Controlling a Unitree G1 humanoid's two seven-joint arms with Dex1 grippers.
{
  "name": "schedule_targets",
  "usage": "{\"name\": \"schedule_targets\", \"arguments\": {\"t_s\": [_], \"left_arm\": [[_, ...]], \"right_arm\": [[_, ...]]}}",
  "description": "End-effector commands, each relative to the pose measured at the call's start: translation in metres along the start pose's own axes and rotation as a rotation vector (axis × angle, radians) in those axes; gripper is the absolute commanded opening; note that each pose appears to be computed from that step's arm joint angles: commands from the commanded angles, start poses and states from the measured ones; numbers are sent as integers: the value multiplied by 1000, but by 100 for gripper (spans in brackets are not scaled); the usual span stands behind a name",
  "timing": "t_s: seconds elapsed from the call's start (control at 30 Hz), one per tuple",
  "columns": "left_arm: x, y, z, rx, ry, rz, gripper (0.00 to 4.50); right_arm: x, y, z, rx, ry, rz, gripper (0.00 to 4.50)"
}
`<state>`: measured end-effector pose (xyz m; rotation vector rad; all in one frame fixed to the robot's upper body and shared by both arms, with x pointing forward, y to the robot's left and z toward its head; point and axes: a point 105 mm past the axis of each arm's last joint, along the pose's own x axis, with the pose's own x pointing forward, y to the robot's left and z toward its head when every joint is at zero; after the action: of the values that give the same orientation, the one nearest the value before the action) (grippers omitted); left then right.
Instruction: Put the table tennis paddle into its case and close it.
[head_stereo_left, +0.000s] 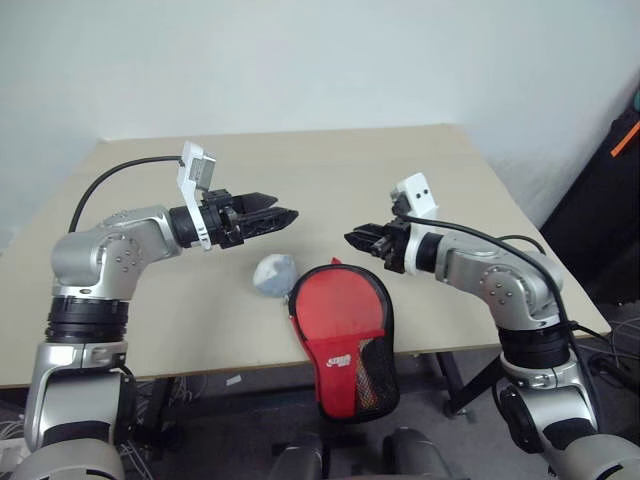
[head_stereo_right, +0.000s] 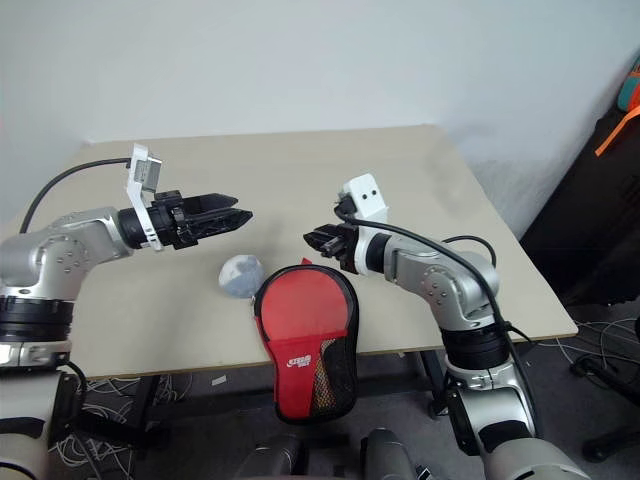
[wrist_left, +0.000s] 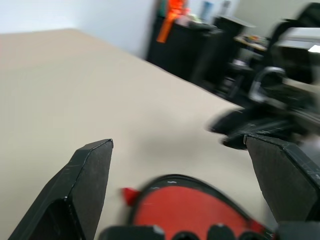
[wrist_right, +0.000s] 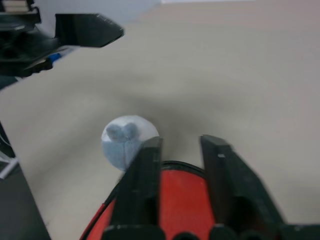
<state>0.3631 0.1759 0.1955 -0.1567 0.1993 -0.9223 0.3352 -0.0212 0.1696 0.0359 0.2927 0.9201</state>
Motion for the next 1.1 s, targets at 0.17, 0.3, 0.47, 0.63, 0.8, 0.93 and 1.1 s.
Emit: {"name": "schedule_targets", "arguments": {"t_s": [0.17, 0.3, 0.47, 0.63, 0.8, 0.93, 1.1], "left_arm": [[-1, 24, -32, 14, 5, 120, 450], [-4, 30, -45, -19, 6, 149, 450], [-22, 50, -55, -71, -10, 237, 450], [-28, 60, -70, -126, -9, 282, 450], [-25, 59, -92, -210, -14, 279, 450], [-14, 53, -106, -269, -24, 256, 450], [-1, 46, -113, -298, -24, 234, 450]], "right_arm": [[30, 12, -33, -43, 47, -2, 5], [40, 9, -55, -26, 83, 3, 5], [52, 5, -83, 12, 126, -6, 5], [56, 3, -98, 5, 168, -10, 5], [59, 7, -99, 9, 177, 8, 5], [60, 12, -106, 10, 204, 25, 5], [59, 16, -110, 6, 222, 37, 5]]}}
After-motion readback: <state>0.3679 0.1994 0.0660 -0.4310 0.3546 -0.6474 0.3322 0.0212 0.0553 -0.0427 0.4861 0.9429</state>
